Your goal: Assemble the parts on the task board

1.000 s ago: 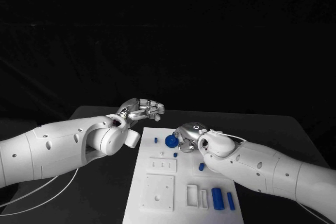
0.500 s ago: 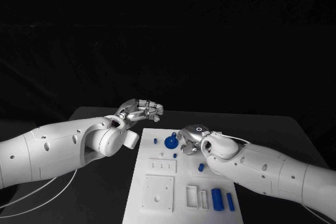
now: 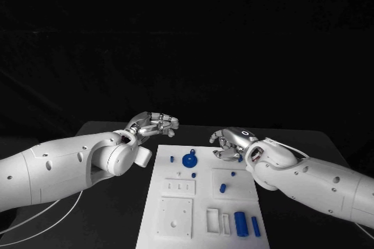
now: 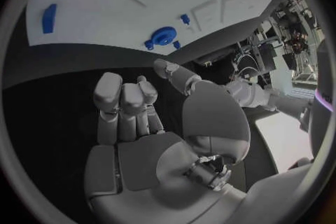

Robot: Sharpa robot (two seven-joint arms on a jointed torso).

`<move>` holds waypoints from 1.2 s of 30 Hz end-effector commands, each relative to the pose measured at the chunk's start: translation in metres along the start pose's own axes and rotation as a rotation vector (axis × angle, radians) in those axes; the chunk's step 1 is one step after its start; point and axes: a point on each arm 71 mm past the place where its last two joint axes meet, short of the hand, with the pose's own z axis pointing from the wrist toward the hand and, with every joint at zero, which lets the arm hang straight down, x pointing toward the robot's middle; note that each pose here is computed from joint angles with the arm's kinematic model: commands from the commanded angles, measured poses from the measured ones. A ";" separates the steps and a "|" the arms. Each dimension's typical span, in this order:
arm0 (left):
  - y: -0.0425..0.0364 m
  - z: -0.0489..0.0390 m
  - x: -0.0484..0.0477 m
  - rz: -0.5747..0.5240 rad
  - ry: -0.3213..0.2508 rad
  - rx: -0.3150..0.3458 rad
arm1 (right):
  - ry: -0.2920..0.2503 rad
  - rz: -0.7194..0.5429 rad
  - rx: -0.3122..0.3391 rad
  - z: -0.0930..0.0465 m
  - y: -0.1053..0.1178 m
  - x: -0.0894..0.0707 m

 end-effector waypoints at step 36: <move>0.0055 0.0011 -0.0007 -0.003 0.005 0.003 | 0.062 0.212 0.172 -0.030 -0.122 0.026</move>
